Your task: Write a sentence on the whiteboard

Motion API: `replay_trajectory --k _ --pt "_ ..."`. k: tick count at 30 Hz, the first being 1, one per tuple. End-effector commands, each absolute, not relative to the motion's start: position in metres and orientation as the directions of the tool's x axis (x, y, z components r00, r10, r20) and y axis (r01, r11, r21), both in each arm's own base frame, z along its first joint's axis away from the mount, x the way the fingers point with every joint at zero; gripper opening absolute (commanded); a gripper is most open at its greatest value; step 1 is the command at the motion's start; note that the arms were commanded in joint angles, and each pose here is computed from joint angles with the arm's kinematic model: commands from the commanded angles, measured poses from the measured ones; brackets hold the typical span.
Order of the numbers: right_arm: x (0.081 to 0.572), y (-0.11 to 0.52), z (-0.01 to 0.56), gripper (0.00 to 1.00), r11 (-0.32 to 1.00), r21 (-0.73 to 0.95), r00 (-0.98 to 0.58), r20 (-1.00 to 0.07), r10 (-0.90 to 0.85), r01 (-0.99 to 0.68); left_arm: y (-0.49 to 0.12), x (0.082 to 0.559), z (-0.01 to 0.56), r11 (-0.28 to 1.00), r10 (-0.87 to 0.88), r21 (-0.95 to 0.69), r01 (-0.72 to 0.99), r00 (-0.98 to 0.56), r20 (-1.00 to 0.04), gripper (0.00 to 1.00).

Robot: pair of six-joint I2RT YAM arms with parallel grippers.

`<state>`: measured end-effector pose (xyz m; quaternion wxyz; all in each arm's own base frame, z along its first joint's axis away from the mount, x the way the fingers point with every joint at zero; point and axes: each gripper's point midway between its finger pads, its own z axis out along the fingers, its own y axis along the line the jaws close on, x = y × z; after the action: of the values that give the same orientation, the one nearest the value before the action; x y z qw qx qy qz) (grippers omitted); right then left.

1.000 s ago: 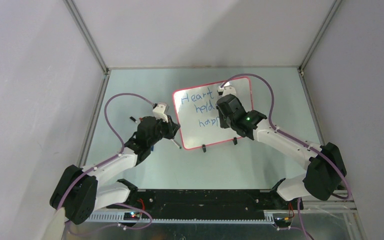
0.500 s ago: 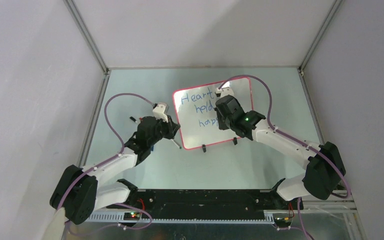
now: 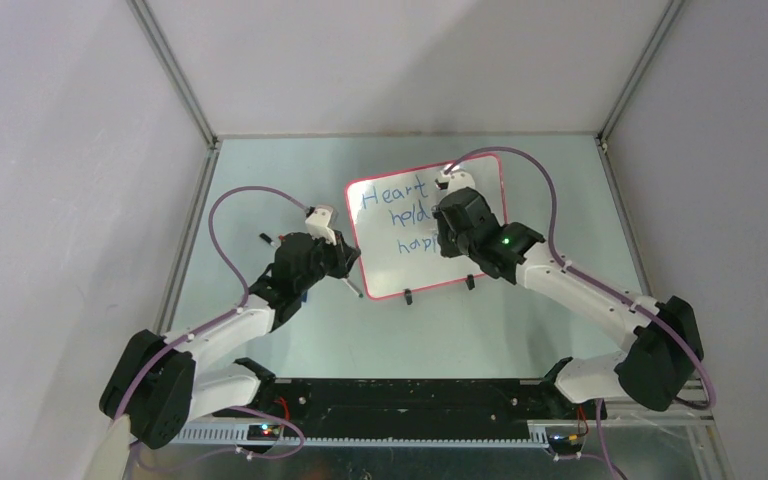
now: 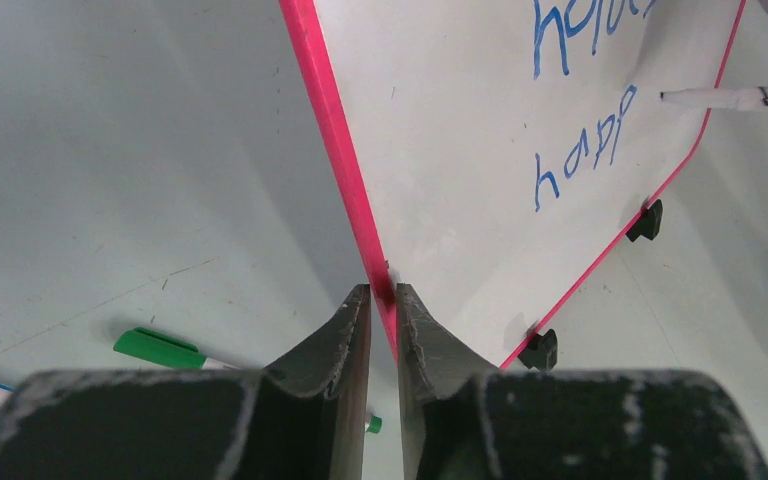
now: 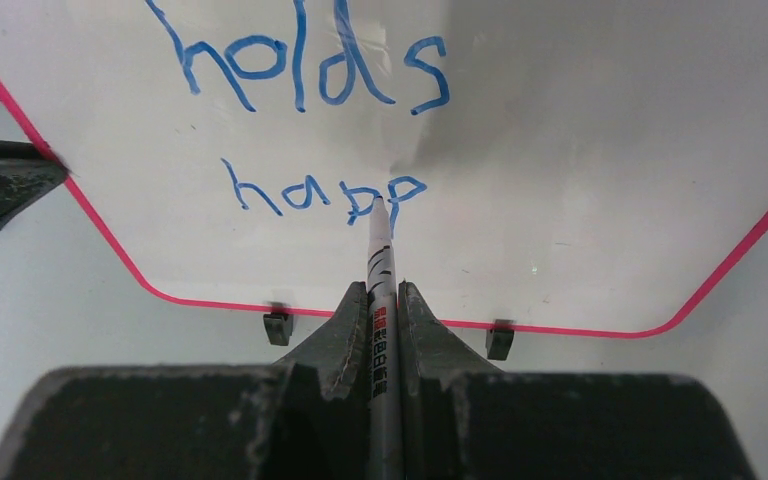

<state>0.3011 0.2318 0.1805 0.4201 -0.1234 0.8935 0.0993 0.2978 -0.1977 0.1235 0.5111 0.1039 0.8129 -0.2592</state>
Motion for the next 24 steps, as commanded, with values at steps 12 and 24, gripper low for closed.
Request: replay_trajectory --k 12,24 --pt "0.311 0.216 0.221 0.0 0.961 0.119 -0.495 -0.868 -0.021 -0.249 -0.198 0.302 0.142 0.843 -0.101 -0.29 0.453 -0.397 -0.912 0.2" --pt "0.32 0.21 0.205 0.0 0.968 0.1 -0.512 -0.859 -0.032 -0.228 -0.199 0.302 0.141 0.84 -0.101 -0.293 0.457 -0.399 -0.912 0.2"
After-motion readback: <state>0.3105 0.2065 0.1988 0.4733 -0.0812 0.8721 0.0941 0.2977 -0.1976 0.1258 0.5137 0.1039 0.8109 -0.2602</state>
